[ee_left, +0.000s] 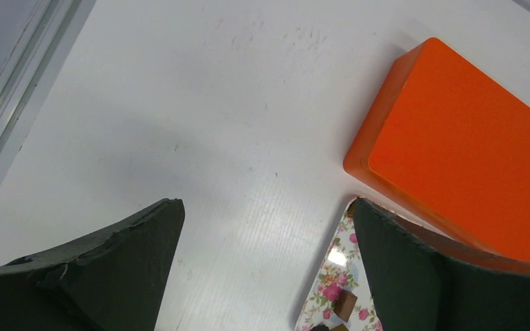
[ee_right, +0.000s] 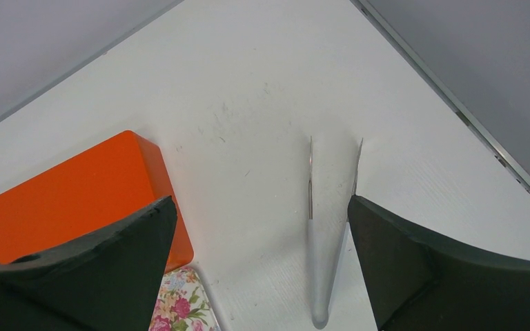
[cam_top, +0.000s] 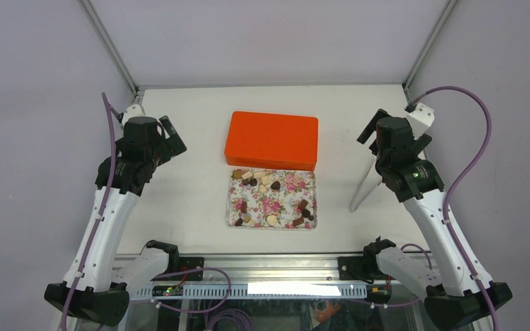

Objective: Pack the chocolate

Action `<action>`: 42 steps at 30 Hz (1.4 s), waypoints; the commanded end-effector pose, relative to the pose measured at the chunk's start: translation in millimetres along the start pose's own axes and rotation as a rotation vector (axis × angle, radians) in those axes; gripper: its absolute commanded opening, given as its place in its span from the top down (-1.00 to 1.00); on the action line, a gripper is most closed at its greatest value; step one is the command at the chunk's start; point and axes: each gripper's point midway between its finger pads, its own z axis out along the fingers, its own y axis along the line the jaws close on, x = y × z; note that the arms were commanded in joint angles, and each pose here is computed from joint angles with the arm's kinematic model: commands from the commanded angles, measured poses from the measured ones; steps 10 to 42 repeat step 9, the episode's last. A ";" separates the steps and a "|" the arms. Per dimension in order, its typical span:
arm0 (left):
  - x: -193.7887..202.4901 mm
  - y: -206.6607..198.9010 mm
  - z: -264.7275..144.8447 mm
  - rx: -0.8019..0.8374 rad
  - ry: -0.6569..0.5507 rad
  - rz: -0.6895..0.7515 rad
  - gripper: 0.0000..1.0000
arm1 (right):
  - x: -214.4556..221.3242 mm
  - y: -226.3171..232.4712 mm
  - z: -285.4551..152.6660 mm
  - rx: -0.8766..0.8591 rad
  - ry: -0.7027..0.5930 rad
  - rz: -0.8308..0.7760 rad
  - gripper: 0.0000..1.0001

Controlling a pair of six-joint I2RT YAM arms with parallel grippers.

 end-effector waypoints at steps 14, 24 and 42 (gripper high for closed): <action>-18.9 -10.1 -7.1 0.065 -0.090 -0.006 -0.98 | -14.6 2.6 -0.3 -0.007 -0.062 0.078 -0.98; -18.9 -10.1 -7.1 0.065 -0.090 -0.006 -0.98 | -14.6 2.6 -0.3 -0.007 -0.062 0.078 -0.98; -18.9 -10.1 -7.1 0.065 -0.090 -0.006 -0.98 | -14.6 2.6 -0.3 -0.007 -0.062 0.078 -0.98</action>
